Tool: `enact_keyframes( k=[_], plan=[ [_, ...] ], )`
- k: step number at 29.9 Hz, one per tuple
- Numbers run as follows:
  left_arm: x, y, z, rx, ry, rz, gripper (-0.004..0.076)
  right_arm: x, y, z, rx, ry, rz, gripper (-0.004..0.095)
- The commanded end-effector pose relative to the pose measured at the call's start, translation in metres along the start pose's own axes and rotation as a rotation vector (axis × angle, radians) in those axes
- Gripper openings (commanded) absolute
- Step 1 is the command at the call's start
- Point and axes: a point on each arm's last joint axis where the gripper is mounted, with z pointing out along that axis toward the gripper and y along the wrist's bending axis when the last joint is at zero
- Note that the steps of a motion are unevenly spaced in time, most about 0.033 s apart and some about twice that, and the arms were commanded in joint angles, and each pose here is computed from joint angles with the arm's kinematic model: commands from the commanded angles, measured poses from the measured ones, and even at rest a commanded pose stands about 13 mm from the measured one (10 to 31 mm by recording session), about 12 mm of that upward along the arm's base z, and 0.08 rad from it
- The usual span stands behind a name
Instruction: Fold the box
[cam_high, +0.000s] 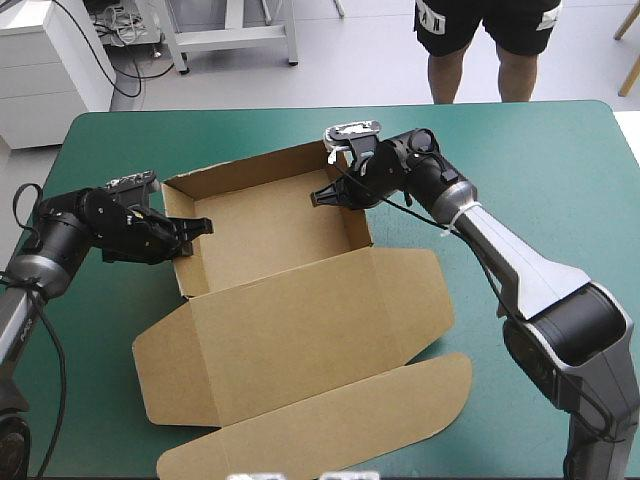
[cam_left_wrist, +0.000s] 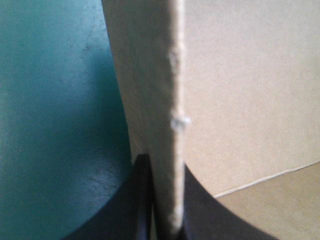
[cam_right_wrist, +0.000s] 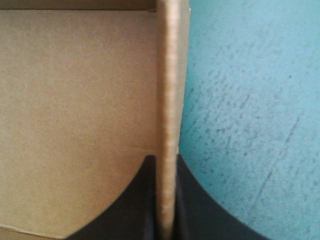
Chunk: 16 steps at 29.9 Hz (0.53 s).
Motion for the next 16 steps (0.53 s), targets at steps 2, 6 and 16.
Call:
enact_keyframes(
  k=[2, 6, 16],
  plan=[
    [-0.014, -0.026, -0.027, 0.067, -0.118, 0.008, -0.0008, -0.012, 0.018, -0.036, -0.093, -0.102, 0.035, -0.0011],
    [-0.021, -0.034, -0.033, 0.002, -0.098, 0.062, -0.0008, -0.01, 0.018, -0.036, -0.091, -0.084, 0.036, -0.0012],
    [-0.045, -0.069, -0.016, 0.029, -0.025, 0.144, -0.0008, -0.001, -0.002, -0.051, 0.111, 0.006, 0.02, -0.0016]
  ],
)
